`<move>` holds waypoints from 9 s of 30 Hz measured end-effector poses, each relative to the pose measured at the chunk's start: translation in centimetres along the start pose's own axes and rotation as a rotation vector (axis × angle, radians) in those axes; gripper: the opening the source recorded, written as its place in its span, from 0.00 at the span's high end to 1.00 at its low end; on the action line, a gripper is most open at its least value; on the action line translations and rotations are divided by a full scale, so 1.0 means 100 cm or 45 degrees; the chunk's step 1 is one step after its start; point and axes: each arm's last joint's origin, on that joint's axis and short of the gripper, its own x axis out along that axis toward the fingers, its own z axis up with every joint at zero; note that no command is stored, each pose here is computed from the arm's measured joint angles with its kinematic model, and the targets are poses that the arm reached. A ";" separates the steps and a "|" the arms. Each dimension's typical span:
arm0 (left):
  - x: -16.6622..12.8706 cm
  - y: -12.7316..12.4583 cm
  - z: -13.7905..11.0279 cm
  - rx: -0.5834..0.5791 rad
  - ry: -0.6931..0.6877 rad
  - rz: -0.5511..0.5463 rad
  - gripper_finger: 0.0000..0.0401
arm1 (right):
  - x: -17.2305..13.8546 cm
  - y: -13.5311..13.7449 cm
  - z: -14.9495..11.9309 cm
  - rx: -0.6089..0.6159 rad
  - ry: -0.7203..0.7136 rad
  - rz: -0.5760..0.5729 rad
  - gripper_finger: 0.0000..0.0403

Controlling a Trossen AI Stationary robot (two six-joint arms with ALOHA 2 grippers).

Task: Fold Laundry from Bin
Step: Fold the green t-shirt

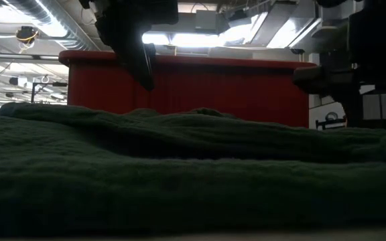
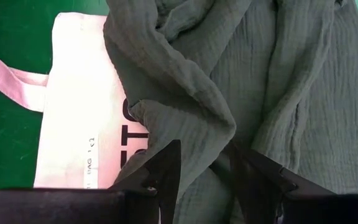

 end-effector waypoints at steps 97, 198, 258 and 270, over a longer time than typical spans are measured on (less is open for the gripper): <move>0.029 0.017 -0.048 0.130 0.218 0.206 0.58 | -0.112 -0.041 -0.067 0.318 -0.215 -0.615 0.99; -0.055 0.051 -0.062 -0.186 0.173 0.170 1.00 | -0.147 -0.005 -0.129 0.658 0.126 -0.587 0.99; -0.047 0.057 -0.070 -0.055 0.238 0.039 1.00 | -0.145 -0.012 -0.115 0.607 -0.021 -0.571 0.99; -0.044 0.017 -0.080 0.008 0.243 0.095 1.00 | -0.140 -0.016 -0.109 0.606 -0.022 -0.571 0.99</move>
